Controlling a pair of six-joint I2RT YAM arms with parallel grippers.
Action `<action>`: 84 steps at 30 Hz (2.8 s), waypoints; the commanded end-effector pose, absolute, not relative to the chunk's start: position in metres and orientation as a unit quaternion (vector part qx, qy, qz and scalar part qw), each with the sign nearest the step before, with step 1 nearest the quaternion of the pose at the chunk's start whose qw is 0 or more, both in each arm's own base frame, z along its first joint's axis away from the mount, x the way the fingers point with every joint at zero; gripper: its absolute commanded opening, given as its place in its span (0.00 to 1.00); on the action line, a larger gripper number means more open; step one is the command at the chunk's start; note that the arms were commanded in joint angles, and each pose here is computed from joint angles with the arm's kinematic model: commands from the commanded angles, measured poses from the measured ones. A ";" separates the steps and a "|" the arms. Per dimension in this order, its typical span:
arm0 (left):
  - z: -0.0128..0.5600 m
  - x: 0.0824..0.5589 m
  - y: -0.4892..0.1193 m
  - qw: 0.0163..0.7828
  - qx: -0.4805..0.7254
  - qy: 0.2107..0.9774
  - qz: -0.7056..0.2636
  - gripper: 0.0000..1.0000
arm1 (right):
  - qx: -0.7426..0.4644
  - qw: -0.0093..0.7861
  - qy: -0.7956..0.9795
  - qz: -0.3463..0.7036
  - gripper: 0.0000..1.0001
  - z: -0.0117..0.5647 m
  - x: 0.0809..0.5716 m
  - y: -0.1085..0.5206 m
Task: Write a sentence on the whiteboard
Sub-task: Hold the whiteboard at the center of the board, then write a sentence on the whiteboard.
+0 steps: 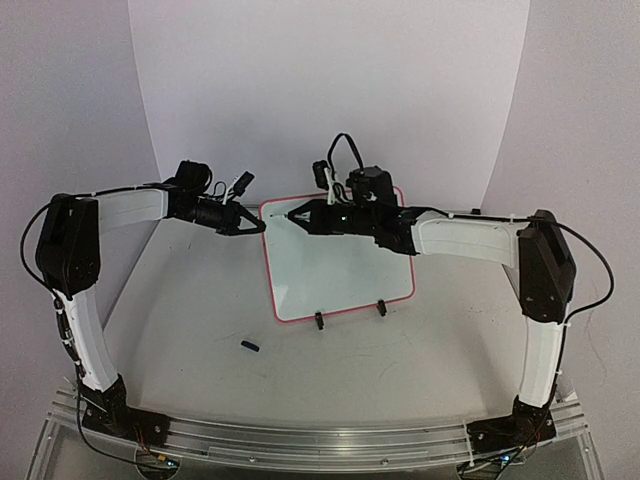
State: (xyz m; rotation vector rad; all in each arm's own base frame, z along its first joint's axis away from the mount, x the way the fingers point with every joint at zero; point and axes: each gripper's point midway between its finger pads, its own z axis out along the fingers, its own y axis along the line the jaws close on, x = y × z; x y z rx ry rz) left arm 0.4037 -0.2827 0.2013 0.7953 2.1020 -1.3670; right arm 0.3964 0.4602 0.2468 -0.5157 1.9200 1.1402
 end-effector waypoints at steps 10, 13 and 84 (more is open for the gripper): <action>0.196 0.397 -0.287 0.264 0.343 0.756 -0.491 0.00 | -0.187 0.443 0.735 0.477 0.00 0.272 0.414 0.464; 0.197 0.397 -0.286 0.265 0.345 0.756 -0.490 0.00 | -0.188 0.441 0.735 0.480 0.00 0.271 0.415 0.466; 0.207 0.391 -0.289 0.274 0.360 0.754 -0.477 0.00 | -0.189 0.418 0.737 0.496 0.00 0.258 0.407 0.466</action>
